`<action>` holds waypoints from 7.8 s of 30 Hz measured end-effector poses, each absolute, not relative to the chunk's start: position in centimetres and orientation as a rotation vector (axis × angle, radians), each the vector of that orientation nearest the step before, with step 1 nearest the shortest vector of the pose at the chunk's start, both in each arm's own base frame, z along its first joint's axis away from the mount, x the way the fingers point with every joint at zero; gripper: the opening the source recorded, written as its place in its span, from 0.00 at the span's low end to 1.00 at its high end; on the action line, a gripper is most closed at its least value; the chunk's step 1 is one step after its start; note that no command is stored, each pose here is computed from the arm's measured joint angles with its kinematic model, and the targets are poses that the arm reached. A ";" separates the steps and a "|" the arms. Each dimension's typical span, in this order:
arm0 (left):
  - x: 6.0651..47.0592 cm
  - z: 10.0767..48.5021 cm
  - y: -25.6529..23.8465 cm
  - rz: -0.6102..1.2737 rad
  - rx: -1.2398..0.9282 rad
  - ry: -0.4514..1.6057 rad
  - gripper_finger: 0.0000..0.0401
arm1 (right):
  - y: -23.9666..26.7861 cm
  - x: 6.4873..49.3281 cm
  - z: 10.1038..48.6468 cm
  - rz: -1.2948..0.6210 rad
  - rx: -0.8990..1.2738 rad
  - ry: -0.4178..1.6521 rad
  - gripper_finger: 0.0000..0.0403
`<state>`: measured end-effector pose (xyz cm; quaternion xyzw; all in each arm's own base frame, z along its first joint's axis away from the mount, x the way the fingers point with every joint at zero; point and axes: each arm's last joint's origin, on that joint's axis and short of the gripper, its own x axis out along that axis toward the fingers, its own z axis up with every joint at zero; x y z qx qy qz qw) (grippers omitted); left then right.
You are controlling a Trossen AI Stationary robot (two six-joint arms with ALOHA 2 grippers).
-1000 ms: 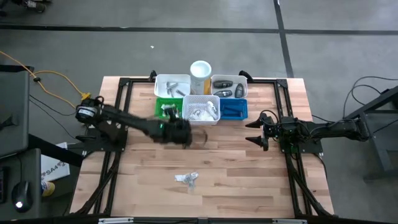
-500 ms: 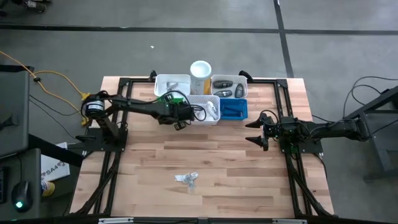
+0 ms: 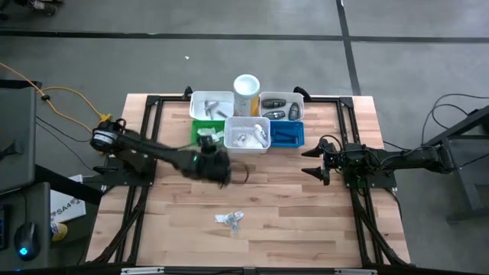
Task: Pick & Place Travel size toiletries
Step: Put the white bandage into the green bin
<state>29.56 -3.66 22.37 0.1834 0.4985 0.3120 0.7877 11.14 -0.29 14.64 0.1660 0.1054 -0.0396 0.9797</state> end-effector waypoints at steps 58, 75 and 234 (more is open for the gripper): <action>30.7 14.7 -20.8 0.117 0.014 0.875 0.30 | -0.3 11.1 14.7 -0.080 0.334 0.212 0.86; 30.7 14.6 -20.7 0.124 0.007 0.877 0.30 | -0.3 11.1 14.6 -0.080 0.334 0.212 0.86; 26.6 22.0 -8.4 0.804 0.654 0.713 0.44 | -0.3 11.1 14.6 -0.080 0.334 0.213 0.86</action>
